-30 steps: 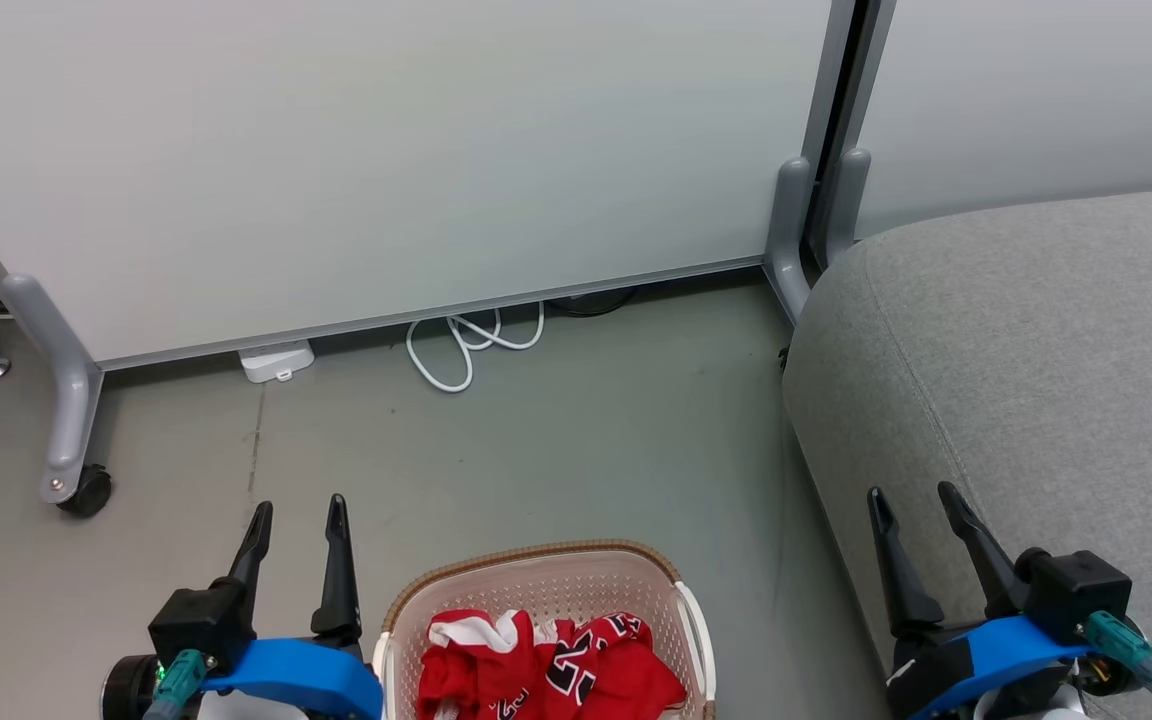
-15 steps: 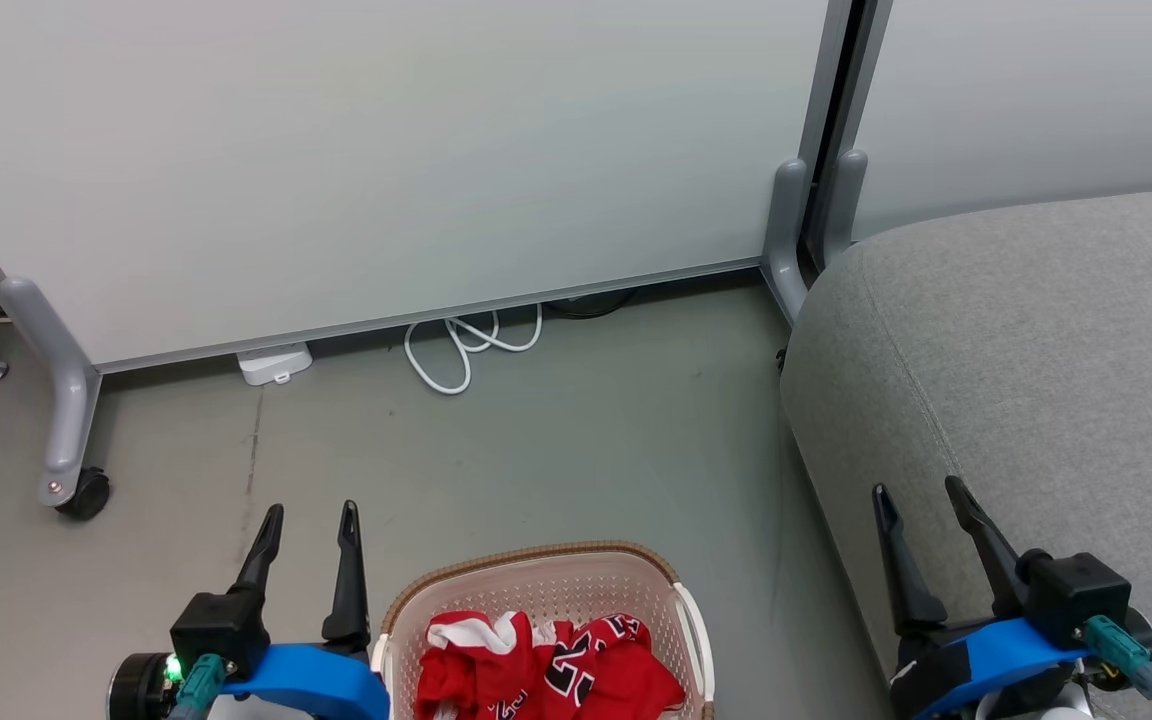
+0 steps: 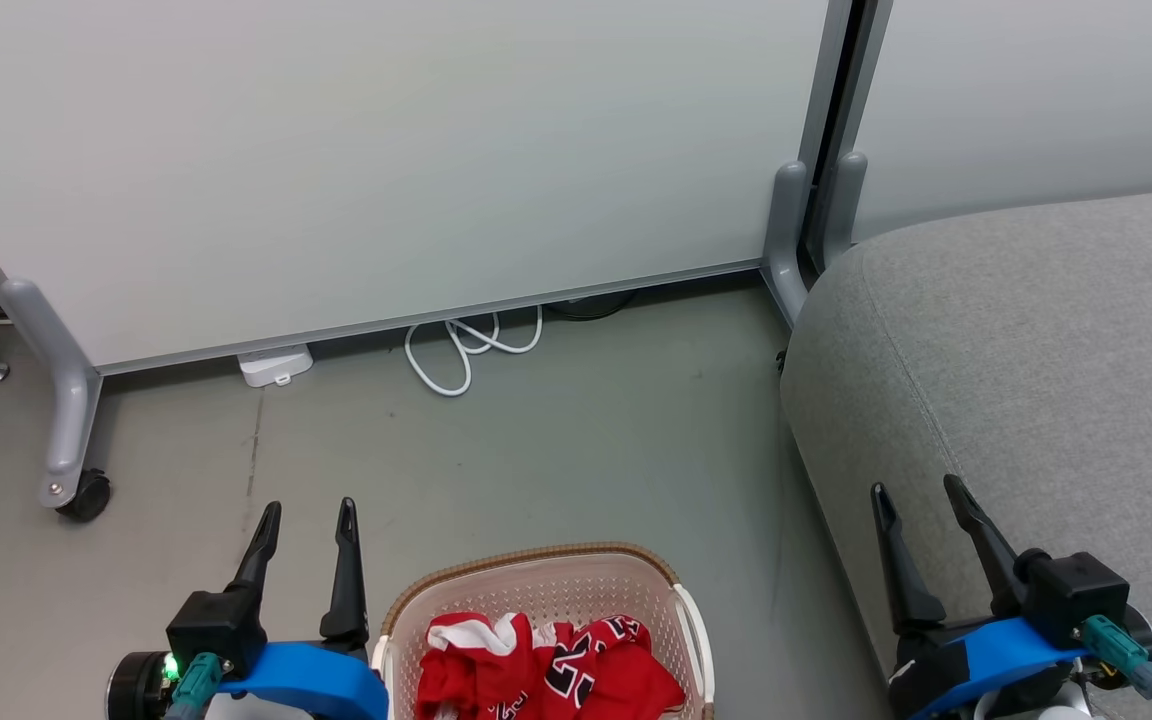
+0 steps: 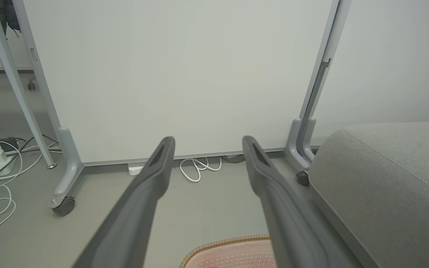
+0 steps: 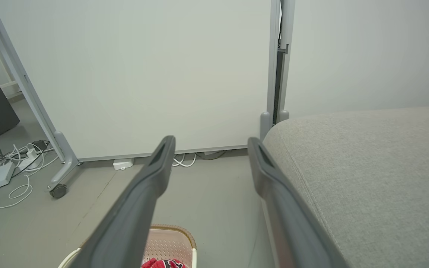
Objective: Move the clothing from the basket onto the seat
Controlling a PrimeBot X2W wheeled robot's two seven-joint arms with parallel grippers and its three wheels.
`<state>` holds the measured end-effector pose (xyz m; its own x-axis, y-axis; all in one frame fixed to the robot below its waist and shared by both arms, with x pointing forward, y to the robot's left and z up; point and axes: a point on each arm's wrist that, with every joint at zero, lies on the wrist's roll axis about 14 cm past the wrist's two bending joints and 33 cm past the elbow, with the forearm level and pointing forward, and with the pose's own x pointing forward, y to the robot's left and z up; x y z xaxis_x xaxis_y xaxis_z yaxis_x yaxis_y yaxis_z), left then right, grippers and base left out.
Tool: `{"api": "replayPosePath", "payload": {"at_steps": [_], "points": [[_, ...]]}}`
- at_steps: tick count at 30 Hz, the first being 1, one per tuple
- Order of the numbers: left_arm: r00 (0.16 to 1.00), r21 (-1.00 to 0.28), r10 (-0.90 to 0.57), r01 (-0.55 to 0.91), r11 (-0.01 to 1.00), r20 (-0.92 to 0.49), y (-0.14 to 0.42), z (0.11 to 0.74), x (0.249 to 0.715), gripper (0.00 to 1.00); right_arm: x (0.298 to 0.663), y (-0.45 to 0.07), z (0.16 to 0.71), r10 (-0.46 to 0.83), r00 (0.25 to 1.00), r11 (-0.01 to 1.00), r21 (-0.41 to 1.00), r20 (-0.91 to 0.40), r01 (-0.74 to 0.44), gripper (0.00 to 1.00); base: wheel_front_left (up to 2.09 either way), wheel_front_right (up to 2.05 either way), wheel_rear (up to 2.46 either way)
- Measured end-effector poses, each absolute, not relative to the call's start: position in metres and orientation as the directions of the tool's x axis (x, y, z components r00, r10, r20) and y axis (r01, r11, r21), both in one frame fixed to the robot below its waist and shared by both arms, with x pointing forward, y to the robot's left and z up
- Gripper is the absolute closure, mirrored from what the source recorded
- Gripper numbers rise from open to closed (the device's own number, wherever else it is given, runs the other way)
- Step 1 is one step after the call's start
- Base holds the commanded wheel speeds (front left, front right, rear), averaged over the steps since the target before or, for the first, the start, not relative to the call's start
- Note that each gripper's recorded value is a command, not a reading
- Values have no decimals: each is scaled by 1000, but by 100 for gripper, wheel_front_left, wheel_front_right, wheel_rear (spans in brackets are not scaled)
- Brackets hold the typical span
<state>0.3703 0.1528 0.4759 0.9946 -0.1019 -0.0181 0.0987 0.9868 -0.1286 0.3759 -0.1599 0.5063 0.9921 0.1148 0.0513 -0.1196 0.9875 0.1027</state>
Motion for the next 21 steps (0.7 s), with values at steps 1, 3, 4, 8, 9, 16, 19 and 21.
{"api": "replayPosePath", "payload": {"at_steps": [1,3,4,8,9,16,19,21], "points": [[995,-128,-103,100,987,-18,152,476,370,0,376,-160,506,115,992,988,102,51,-119,0,0,0,0],[994,-127,-105,102,987,-19,152,476,371,0,375,-160,506,115,992,988,101,50,-120,0,0,0,0],[994,-127,-106,103,987,-20,151,475,371,0,375,-160,506,115,992,988,100,49,-119,0,0,0,0],[993,-127,-115,110,986,-30,148,472,372,0,374,-160,505,114,992,988,100,45,-118,0,0,0,0],[992,-127,-117,112,986,-35,147,471,373,0,374,-160,504,114,993,988,100,42,-118,0,0,0,0],[982,-125,-160,147,981,-97,134,451,381,0,377,-160,505,119,992,989,85,40,-122,0,0,0,0],[971,-104,-202,190,976,-126,123,441,389,0,381,-159,506,123,992,989,76,37,-126,0,0,0,0],[959,-94,-237,225,970,-157,115,431,395,0,385,-159,506,126,991,989,73,37,-128,0,0,0,0]]}}
